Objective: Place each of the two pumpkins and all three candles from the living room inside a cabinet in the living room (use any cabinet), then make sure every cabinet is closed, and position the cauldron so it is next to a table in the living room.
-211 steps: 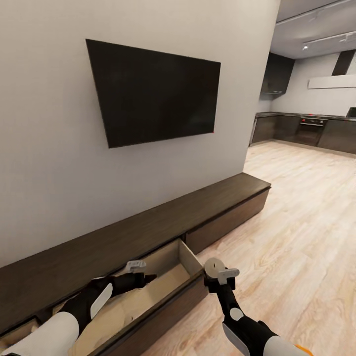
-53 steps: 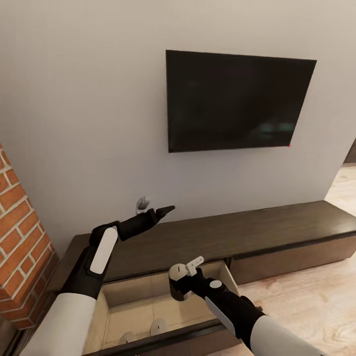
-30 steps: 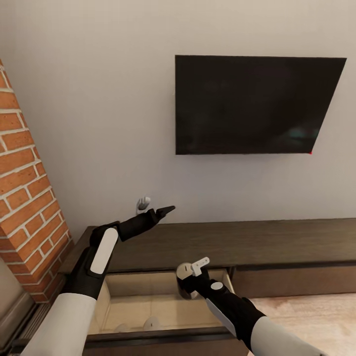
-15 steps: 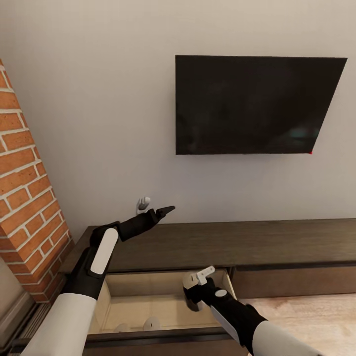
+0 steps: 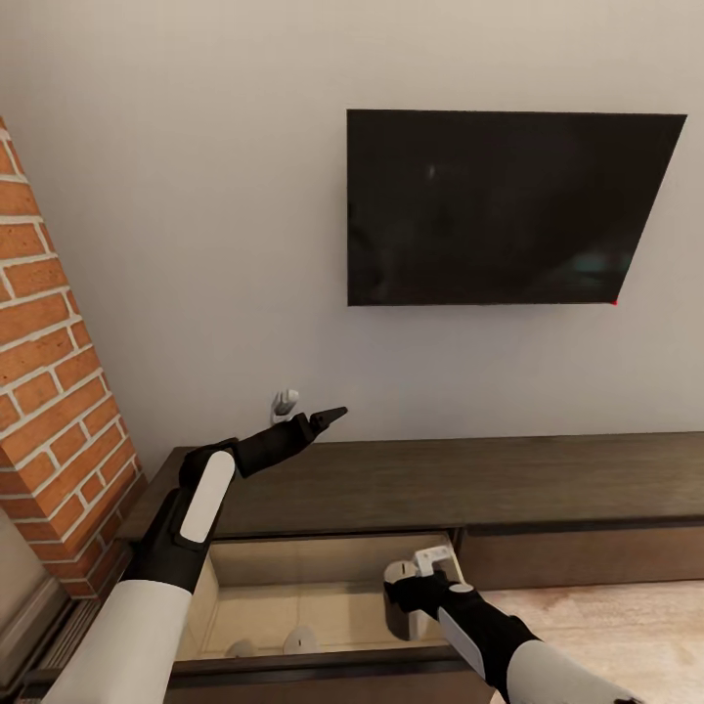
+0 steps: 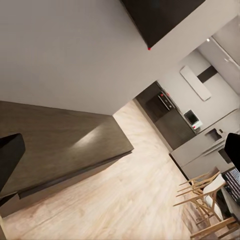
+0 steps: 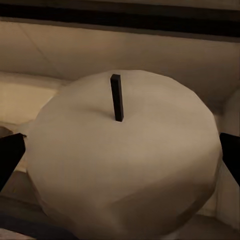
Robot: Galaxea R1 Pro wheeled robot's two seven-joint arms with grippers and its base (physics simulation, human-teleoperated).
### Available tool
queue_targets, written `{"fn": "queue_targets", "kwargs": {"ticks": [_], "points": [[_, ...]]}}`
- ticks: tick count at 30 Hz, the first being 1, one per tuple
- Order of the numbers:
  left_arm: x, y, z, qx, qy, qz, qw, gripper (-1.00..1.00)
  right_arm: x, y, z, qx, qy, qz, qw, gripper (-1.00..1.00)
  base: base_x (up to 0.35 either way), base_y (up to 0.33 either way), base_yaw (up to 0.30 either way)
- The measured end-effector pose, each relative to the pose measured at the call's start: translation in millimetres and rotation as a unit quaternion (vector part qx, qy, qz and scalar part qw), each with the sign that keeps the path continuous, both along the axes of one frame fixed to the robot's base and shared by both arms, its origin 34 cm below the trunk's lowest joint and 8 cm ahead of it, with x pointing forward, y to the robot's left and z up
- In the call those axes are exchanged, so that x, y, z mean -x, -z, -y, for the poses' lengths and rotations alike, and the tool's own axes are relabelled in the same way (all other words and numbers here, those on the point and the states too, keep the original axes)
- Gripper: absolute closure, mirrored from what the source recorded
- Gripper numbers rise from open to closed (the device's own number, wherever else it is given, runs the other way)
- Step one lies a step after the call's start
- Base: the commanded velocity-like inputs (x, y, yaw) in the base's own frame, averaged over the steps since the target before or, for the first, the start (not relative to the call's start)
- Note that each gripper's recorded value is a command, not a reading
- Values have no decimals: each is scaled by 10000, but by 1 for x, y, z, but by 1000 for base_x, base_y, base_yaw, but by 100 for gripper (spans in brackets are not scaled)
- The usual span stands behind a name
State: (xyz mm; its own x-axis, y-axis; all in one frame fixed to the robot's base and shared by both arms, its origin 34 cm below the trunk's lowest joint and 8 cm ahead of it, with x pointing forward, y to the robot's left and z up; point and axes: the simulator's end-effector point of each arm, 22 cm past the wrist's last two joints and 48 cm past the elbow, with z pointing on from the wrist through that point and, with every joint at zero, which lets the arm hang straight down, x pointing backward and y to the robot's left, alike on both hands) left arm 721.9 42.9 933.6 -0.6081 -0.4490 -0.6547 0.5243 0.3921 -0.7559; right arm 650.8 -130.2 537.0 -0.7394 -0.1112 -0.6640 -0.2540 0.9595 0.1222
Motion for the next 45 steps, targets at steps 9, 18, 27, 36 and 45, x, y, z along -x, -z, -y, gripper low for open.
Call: {"fn": "queue_targets", "kwargs": {"ticks": [9, 18, 27, 36, 45], "points": [[0, 0, 0, 3, 3, -8, 10000, -100, -4, -11, -18, -337, -268, 260, 9987, 100, 0, 0, 0], [0, 1, 1, 4, 7, -3, 10000, -100, -14, -24, -27, -426, -301, 793, 9955, 100, 105, 0, 0], [0, 1, 1, 4, 7, -11, 10000, -100, 0, -5, -14, -270, -223, 751, 9966, 100, 154, 0, 0], [0, -1, 0, 12, -3, 11, 10000, -100, 19, 11, -20, -235, -181, 692, 9972, 100, 34, 0, 0], [0, -1, 0, 10, -6, 17, 10000, -100, 13, 3, -23, -289, -192, 927, 9951, 100, 10, 0, 0]]}}
